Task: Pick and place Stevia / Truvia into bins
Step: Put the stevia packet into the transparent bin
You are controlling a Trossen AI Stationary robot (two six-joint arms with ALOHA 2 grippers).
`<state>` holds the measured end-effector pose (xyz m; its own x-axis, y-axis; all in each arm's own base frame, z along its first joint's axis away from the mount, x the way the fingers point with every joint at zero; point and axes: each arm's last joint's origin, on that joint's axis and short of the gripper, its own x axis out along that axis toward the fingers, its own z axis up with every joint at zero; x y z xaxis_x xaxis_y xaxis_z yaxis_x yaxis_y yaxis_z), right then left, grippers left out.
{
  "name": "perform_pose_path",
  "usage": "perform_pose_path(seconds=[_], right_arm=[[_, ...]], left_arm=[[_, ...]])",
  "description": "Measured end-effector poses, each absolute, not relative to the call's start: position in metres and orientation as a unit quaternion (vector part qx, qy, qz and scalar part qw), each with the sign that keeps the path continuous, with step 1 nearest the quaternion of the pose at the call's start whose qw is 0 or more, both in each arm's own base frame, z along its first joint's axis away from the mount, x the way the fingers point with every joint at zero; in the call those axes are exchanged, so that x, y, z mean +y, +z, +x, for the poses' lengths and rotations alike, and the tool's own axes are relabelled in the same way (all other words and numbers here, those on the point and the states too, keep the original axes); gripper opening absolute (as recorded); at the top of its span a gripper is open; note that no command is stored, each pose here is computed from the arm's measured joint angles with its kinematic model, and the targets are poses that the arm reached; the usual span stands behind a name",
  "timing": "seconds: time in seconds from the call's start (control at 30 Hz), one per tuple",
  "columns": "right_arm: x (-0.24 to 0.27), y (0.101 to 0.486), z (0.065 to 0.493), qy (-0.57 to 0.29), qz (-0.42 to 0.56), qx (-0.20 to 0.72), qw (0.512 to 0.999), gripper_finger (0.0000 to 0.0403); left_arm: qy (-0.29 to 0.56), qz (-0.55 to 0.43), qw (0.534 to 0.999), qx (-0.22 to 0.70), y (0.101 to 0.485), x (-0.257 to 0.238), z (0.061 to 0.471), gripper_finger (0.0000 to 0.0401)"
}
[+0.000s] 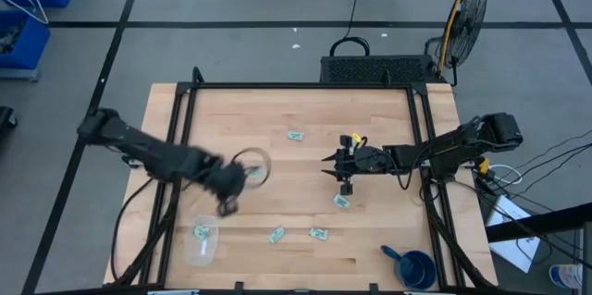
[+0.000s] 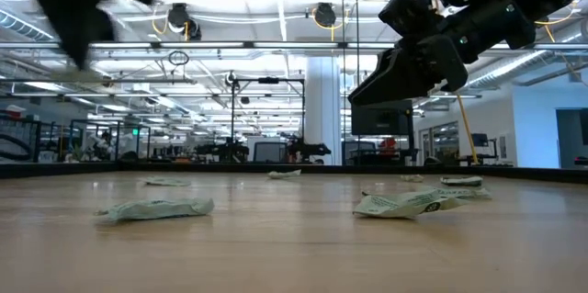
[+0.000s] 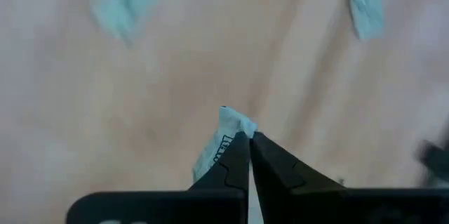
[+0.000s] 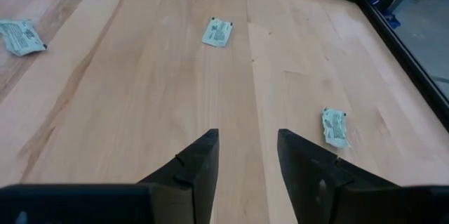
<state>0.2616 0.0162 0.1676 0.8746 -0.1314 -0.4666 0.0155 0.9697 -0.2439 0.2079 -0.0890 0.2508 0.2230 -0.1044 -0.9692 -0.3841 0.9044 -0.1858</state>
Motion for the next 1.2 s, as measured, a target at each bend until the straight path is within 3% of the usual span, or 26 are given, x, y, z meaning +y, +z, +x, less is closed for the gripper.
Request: perform_pose_path(seconds=[0.2,0.43,0.57,0.67,0.97,1.2], right_arm=[[0.016,0.167,0.261,-0.04,-0.112,0.248,0.961,0.0141],[0.016,0.167,0.262,-0.04,-0.112,0.248,0.961,0.0141],[0.016,0.167,0.262,-0.04,-0.112,0.248,0.961,0.0141],[0.016,0.167,0.262,-0.04,-0.112,0.248,0.961,0.0141],[0.016,0.168,0.262,-0.04,-0.112,0.248,0.962,0.0141],[0.016,0.168,0.262,-0.04,-0.112,0.248,0.962,0.0141]], left_arm=[[0.115,-0.276,0.722,0.624,0.247,-0.15,0.175,0.0006],[0.139,-0.294,0.69,0.647,0.209,-0.188,0.163,0.0019],[0.173,-0.273,0.659,0.679,0.187,-0.19,0.162,0.0007],[0.185,-0.264,0.662,0.677,0.181,-0.19,0.164,0.0007],[0.204,-0.266,0.672,0.661,0.179,-0.184,0.172,0.0071],[0.183,-0.257,0.675,0.667,0.182,-0.178,0.177,0.0087]])
